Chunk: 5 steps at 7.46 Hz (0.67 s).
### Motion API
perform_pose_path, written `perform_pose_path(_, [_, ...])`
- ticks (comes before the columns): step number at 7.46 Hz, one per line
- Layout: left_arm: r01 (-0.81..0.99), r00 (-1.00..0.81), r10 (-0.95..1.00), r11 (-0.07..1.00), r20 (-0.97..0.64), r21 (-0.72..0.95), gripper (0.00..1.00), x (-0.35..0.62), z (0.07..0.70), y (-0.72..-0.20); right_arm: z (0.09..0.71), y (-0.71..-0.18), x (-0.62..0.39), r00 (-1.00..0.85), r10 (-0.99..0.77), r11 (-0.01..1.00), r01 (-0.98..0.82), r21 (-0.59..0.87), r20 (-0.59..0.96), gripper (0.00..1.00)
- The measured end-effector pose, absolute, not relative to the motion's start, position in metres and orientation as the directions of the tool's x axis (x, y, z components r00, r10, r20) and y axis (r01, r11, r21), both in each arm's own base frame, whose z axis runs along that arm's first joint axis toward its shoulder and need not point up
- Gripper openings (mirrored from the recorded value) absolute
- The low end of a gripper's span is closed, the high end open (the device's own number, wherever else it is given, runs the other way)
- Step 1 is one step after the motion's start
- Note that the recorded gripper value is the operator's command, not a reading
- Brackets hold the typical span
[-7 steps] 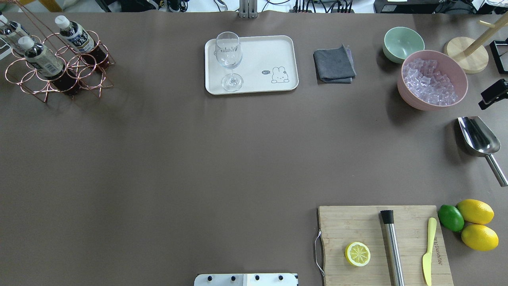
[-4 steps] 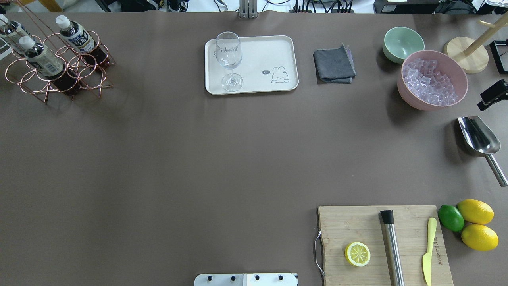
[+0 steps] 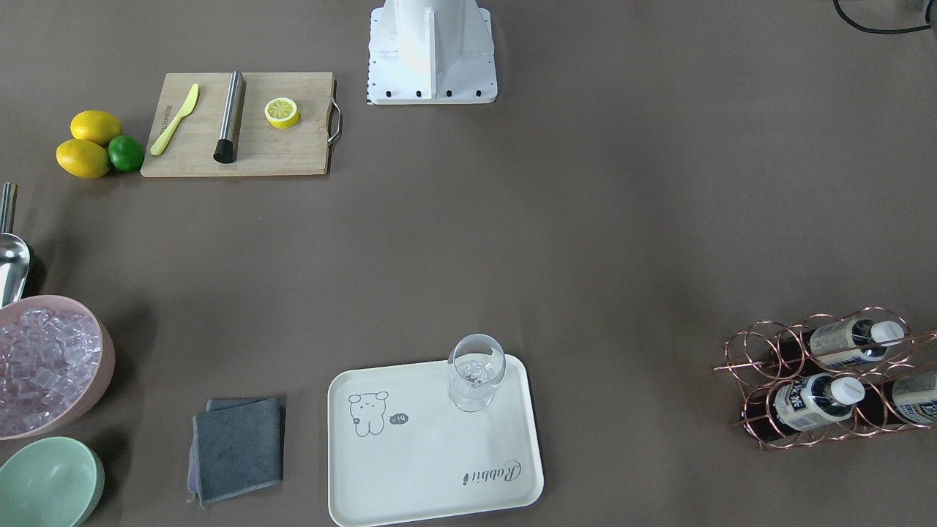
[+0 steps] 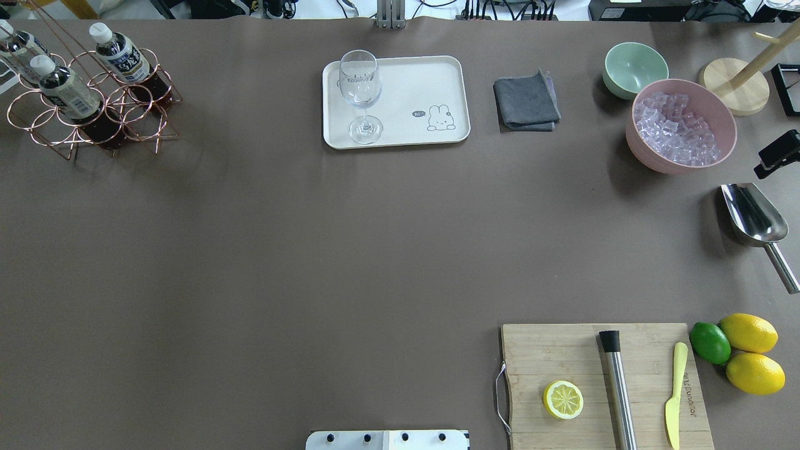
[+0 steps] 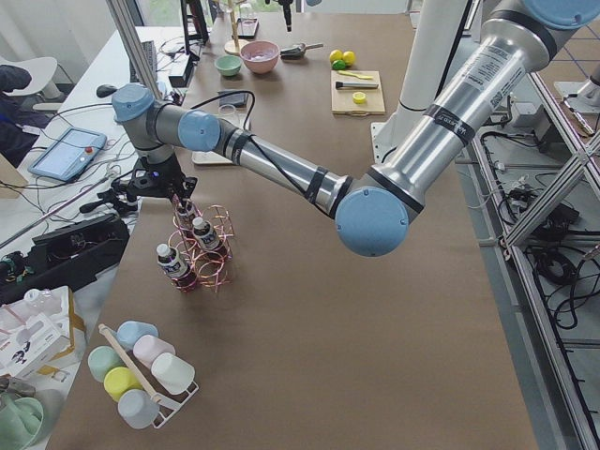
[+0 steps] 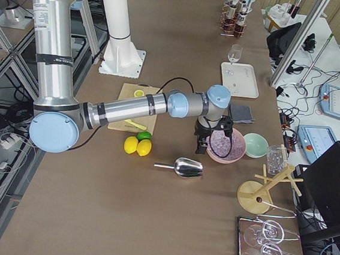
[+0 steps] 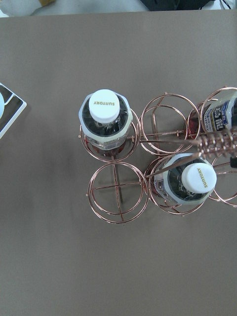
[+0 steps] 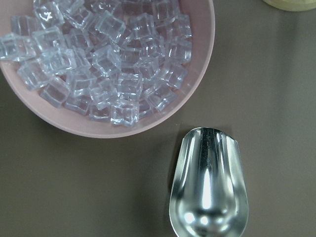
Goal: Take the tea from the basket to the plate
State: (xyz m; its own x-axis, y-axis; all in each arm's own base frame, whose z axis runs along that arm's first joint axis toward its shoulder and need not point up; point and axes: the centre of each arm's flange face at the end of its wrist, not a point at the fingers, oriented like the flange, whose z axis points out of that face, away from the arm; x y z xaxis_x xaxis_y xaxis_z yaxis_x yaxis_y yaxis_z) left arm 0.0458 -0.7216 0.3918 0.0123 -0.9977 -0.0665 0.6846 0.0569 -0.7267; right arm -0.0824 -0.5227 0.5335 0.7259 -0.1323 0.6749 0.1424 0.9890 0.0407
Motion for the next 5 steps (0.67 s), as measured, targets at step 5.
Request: perform_pose_path(5, [0.689,0.019,-0.995,0.082,-0.095,-0.720,0.00,0.014,0.333,-0.689,0.540,-0.515,-0.080,0.731,-0.098,0.992,0.123,0.011,0.675,1.00])
